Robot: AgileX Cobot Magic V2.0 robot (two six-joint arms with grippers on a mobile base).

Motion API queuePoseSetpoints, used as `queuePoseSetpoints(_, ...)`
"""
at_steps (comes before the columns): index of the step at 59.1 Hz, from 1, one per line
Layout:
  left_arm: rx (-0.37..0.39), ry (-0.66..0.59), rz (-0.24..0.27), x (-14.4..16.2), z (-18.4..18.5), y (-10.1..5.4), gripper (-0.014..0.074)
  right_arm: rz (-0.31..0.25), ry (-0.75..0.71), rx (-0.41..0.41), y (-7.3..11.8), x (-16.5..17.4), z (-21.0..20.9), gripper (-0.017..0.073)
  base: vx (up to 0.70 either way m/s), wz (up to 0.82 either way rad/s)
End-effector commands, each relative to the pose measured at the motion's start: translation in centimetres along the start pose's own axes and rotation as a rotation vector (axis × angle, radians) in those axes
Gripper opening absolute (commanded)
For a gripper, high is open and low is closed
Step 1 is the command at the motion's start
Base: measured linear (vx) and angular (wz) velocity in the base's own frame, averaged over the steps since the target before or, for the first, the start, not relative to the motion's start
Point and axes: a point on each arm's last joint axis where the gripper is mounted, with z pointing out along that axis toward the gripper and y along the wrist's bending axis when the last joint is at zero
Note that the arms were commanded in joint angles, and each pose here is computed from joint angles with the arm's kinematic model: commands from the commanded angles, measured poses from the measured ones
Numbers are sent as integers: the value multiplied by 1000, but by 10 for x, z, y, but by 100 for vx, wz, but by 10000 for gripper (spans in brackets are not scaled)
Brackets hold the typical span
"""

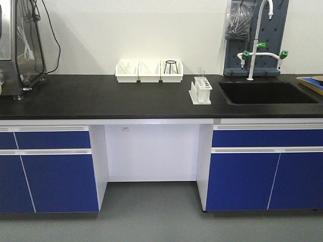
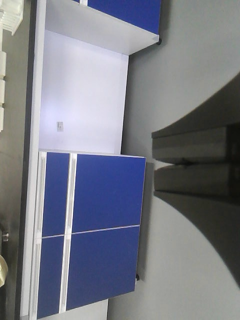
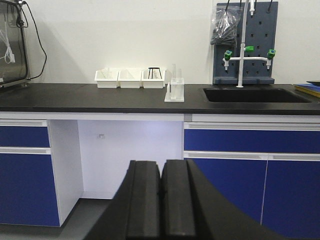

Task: Flip and reinsert test tube from rack
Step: 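Drive the base forward toward the white test tube rack on the bench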

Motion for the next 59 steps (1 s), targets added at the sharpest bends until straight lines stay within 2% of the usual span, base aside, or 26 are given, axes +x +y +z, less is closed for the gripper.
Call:
queuePoseSetpoints(1, 23, -86, -2, -7, 0, -2, -6, -8, -83, -8, 1, -7, -1, -9, 2, -1)
queuePoseSetpoints(59, 23, -86, -2, -7, 0, -2, -6, -8, -83, -8, 1, -7, -1, -9, 5, -1)
